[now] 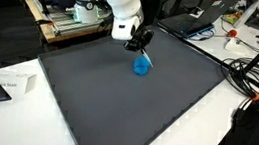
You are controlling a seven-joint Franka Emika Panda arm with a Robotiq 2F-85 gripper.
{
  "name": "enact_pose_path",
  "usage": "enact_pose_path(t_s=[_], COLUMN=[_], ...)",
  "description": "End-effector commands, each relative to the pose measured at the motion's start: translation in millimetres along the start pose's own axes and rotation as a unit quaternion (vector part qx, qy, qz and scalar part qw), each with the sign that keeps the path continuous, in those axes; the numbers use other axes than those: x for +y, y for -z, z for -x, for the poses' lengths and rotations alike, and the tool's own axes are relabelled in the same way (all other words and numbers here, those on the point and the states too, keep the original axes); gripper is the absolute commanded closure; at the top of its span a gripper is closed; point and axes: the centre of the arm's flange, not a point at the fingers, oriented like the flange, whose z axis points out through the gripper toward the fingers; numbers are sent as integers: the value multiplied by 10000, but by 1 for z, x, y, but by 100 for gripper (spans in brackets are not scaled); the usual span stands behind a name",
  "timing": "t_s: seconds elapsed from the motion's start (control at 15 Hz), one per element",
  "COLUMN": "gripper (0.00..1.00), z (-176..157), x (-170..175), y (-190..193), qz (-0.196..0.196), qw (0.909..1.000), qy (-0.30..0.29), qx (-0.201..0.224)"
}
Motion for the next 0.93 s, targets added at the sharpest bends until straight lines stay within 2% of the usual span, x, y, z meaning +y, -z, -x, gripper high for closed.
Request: enact_pose_path(t_s=[0.0,0.13,0.33,0.87], gripper=[99,99,99,99], z=[2,2,1,1], x=[15,21,29,45], y=[-9,-13,-20,-30], qz=[-492,-826,-1126,-1600], qw=[9980,9948,9896,9777], qy=[-382,-583,-886,-1355], qx=[116,117,119,121])
